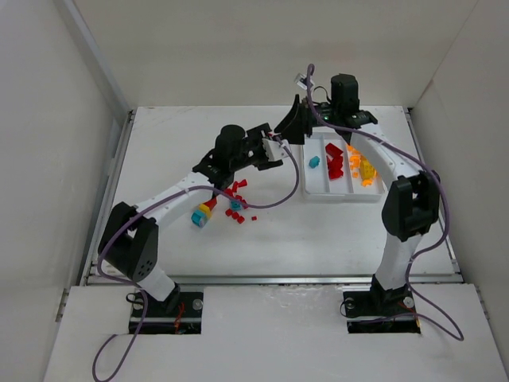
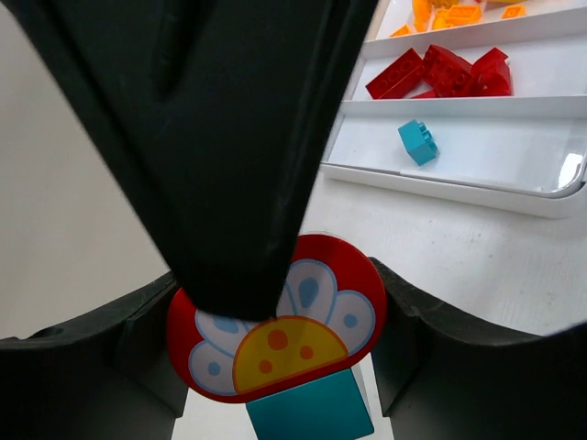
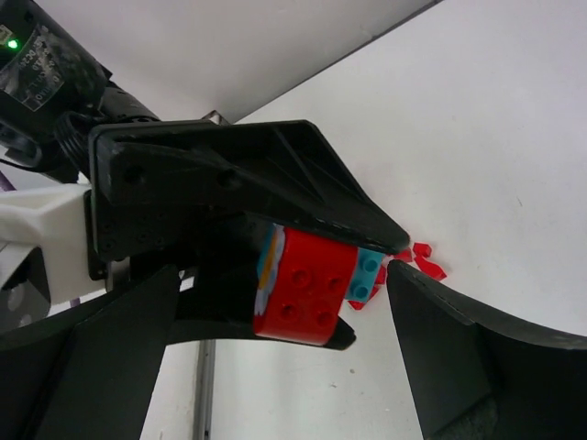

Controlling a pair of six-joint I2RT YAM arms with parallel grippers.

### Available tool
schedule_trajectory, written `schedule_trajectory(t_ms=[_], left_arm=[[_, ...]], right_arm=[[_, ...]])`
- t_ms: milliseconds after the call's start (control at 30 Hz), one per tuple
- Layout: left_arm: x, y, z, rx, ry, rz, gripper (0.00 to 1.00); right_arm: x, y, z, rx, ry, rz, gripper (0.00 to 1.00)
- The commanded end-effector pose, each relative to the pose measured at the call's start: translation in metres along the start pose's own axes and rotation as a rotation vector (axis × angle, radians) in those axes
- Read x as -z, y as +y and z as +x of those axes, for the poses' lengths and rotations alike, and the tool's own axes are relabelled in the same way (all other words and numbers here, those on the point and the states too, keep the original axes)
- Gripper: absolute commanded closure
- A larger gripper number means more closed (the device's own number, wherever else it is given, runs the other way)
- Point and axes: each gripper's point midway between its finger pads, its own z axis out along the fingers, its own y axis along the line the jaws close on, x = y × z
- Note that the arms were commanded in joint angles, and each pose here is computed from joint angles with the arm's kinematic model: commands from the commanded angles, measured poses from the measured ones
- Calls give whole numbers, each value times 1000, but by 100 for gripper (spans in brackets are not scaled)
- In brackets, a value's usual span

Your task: Sort the legos into containers by color

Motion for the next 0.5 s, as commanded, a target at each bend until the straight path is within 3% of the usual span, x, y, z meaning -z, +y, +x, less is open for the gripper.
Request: schedule_trajectory(t_ms=[0,233,267,300,400,467], left_arm=[[-2,30,-42,-53,-98,-79,100],[-3,48,-52,-69,-106,-176,100],[-6,45,-52,-68,-104,-178,100],[-6,48,-56,-62,-111,-184,100],[-6,47,-56,-52,-112,-183,100],[-6,47,-56,-52,-112,-183,100]], right_arm=[[-5,16,-11,54,3,-70,1],[-7,11,-11,23,12,-68,10],[-8,6,-8,11,16,-67,15],[-8,6,-8,11,16,-67,27],[-7,10,-7,11,19,-87,50],[-7,12,-7,11,22,-100,60]])
